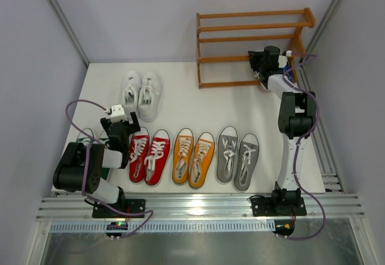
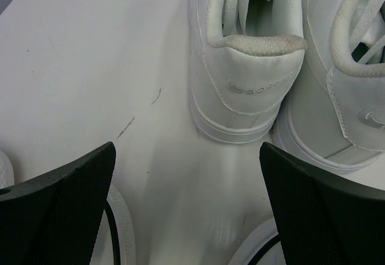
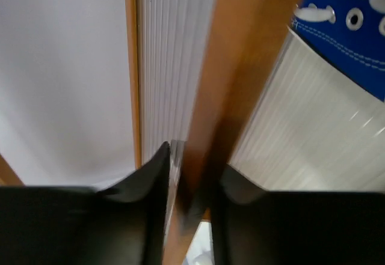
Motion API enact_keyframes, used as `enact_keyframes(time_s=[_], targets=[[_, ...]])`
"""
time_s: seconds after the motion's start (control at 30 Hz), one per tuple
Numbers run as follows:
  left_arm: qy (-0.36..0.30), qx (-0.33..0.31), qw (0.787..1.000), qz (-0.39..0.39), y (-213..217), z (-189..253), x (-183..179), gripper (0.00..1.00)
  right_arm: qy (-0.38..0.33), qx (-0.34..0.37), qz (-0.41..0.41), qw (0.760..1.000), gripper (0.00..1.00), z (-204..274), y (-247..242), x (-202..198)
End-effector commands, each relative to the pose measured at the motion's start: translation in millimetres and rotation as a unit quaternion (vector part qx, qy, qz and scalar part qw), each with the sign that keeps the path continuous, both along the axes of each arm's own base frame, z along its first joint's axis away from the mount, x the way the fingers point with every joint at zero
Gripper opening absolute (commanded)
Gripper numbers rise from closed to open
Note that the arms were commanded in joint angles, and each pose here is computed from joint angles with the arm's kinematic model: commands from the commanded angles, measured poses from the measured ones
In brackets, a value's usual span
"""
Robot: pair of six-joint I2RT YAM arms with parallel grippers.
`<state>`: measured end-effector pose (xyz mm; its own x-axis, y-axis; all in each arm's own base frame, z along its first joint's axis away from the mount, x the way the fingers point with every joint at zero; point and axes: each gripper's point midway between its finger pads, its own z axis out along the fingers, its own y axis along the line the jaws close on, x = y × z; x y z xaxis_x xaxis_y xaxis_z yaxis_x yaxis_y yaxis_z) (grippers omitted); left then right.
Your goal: Place and organize the shoes onto the shoe shelf
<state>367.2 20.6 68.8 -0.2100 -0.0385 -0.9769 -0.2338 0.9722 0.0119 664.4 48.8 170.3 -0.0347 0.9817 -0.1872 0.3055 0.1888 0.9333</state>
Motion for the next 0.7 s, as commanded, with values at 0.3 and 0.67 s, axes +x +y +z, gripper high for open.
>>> enact_keyframes(time_s=[0.3, 0.67], targets=[[-0.044, -0.006, 0.999, 0.005, 0, 26, 10, 1.00, -0.040, -0.001, -0.026, 0.999, 0.04, 17, -26, -54], [-0.045, -0.006, 0.999, 0.006, 1, 25, 11, 1.00, -0.017, -0.002, -0.021, 1.000, 0.05, -11, -26, -129]])
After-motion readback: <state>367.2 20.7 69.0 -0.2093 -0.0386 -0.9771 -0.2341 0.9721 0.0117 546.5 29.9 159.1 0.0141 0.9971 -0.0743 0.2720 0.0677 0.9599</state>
